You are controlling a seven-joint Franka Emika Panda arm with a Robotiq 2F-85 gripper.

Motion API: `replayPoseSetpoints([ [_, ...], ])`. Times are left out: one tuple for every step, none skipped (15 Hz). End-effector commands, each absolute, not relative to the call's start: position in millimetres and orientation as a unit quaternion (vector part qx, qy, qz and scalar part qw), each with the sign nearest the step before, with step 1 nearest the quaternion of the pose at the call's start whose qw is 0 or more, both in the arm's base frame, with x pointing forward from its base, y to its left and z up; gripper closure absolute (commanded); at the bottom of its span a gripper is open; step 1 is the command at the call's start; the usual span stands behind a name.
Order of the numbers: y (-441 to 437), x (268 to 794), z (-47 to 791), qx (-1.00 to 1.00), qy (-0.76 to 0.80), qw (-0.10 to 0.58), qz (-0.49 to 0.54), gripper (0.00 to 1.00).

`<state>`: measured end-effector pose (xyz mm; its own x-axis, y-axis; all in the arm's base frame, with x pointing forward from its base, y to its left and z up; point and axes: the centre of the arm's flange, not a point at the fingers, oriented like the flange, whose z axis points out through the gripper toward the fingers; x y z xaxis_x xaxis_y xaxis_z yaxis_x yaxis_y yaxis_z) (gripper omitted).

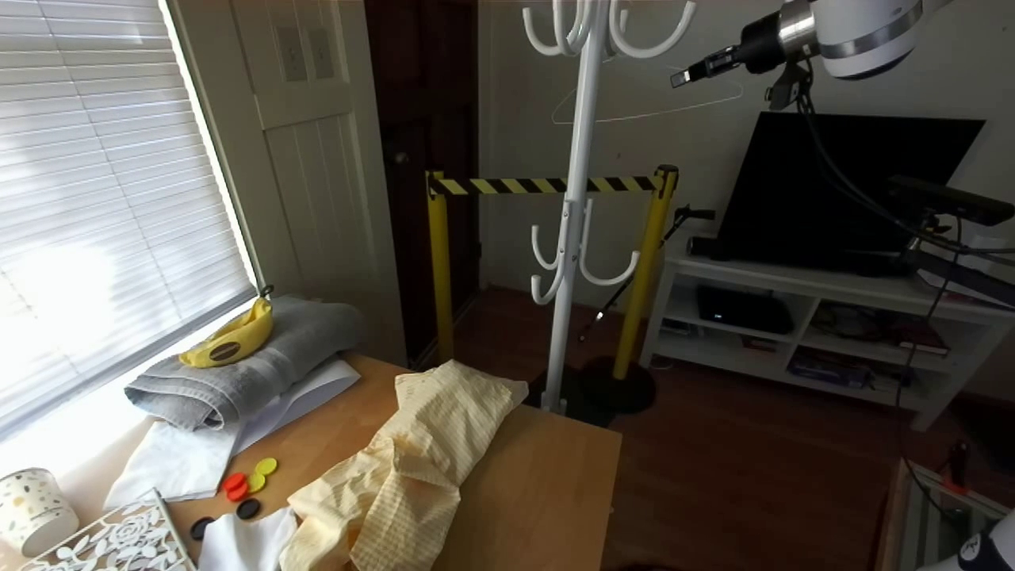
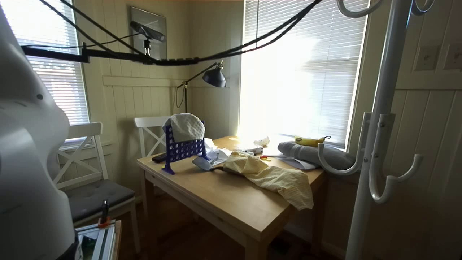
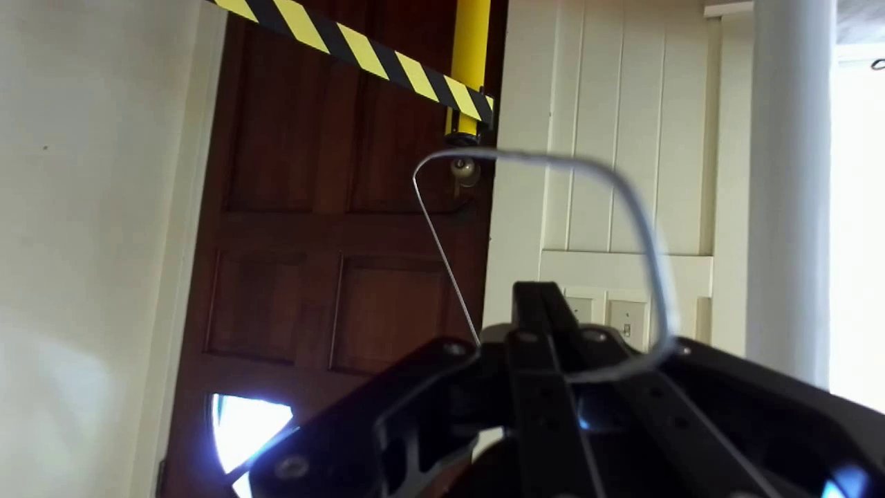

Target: Move the hanger to the bottom hook on the stand.

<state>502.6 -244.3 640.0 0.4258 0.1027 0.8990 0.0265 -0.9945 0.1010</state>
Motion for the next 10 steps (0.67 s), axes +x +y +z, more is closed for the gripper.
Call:
replayPoseSetpoints([
  [-263,544,657,0.850,0.026,0.022,0.526,1.00],
  [-264,550,658,0.850,0.020,0.020,0.526,1.00],
  [-265,552,657,0.850,0.016,0.018,0.526,1.00],
  [-267,552,653,0.851,0.006,0.017,0.525,1.00],
  [-269,550,646,0.855,-0.003,0.015,0.519,1.00],
  [-273,548,637,0.861,-0.008,0.004,0.509,1.00],
  [-278,545,626,0.868,-0.013,-0.006,0.496,1.00],
  [-281,539,615,0.875,-0.019,-0.006,0.484,1.00],
  [-285,534,604,0.879,-0.024,-0.006,0.477,1.00],
  [-288,525,589,0.884,-0.031,-0.006,0.466,1.00],
])
